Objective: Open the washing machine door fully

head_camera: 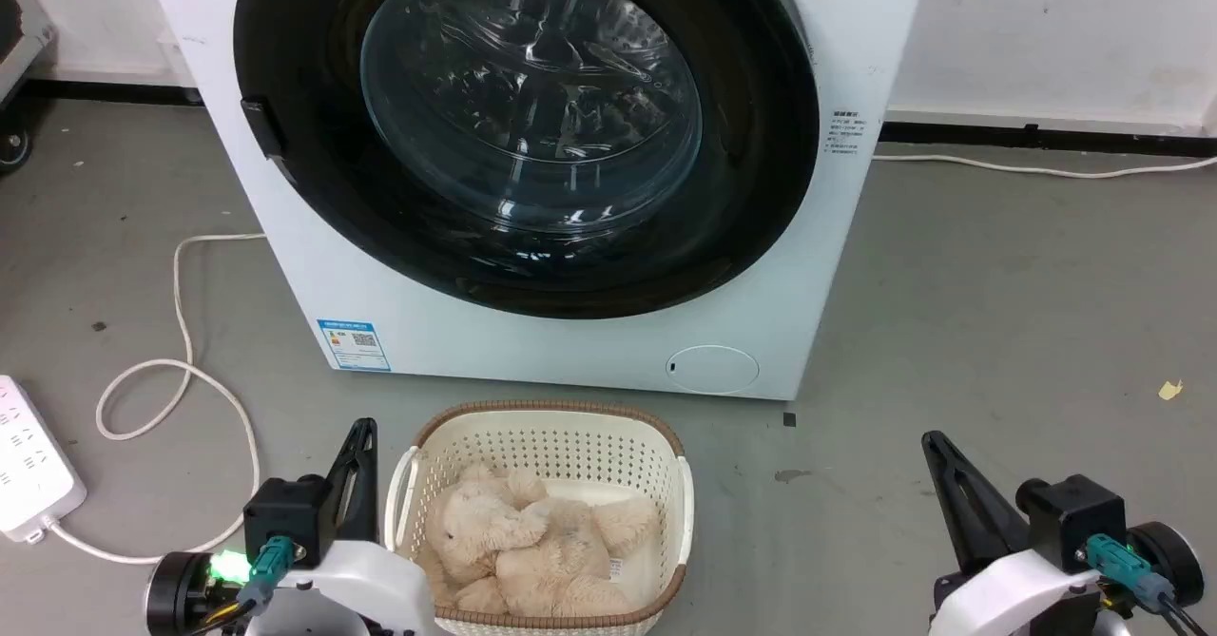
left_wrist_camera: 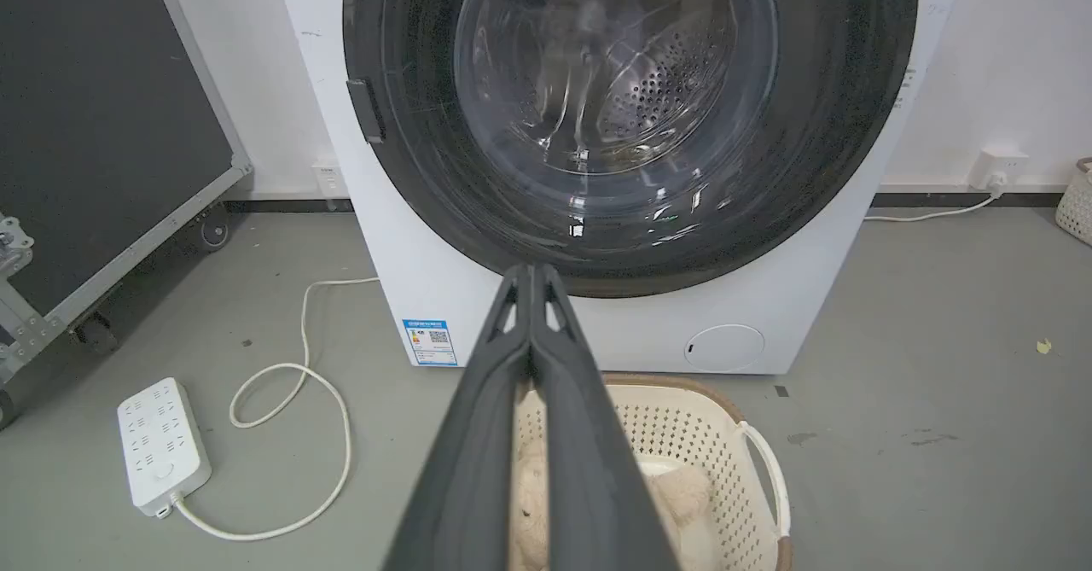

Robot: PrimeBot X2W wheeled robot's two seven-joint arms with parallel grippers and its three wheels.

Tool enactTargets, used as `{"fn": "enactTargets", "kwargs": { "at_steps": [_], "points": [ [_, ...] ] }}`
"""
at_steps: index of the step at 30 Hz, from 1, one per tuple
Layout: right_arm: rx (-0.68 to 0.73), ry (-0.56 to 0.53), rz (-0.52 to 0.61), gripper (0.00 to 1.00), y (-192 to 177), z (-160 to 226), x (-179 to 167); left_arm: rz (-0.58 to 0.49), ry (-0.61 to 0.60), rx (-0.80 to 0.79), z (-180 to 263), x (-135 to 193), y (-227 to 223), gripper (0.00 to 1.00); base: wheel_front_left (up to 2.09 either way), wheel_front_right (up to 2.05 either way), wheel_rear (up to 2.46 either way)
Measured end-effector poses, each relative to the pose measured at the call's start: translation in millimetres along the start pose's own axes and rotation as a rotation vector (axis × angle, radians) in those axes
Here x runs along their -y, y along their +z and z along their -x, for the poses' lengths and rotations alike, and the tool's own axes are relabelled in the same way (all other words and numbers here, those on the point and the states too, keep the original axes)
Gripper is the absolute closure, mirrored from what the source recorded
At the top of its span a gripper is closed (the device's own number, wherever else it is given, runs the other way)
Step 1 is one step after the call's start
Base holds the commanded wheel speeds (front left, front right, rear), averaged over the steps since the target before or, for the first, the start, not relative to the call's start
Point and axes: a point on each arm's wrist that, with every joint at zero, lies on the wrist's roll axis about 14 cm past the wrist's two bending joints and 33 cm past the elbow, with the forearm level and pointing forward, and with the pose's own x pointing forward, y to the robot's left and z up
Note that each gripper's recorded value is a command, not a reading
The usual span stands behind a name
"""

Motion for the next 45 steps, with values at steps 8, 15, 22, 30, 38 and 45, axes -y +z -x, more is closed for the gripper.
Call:
{"fn": "enactTargets", "kwargs": {
  "at_steps": [8, 15, 22, 30, 38, 45],
  "points": [
    [0.0, 0.0, 0.0, 1.0, 0.0, 0.0, 0.1, 0.0, 0.0, 0.0, 0.0, 0.1, 0.0, 1.0, 0.0, 0.0, 0.0],
    [0.0, 0.0, 0.0, 1.0, 0.0, 0.0, 0.1, 0.0, 0.0, 0.0, 0.0, -0.1, 0.0, 1.0, 0.0, 0.0, 0.0],
    [0.0, 0.0, 0.0, 1.0, 0.0, 0.0, 0.0, 0.0, 0.0, 0.0, 0.0, -0.1, 0.0, 1.0, 0.0, 0.0, 0.0],
    [0.0, 0.0, 0.0, 1.0, 0.0, 0.0, 0.1, 0.0, 0.0, 0.0, 0.0, 0.1, 0.0, 1.0, 0.0, 0.0, 0.0],
    [0.0, 0.0, 0.0, 1.0, 0.0, 0.0, 0.1, 0.0, 0.0, 0.0, 0.0, -0.1, 0.0, 1.0, 0.0, 0.0, 0.0],
    [0.0, 0.0, 0.0, 1.0, 0.0, 0.0, 0.1, 0.0, 0.0, 0.0, 0.0, 0.0, 0.0, 1.0, 0.0, 0.0, 0.0]
  ]
}}
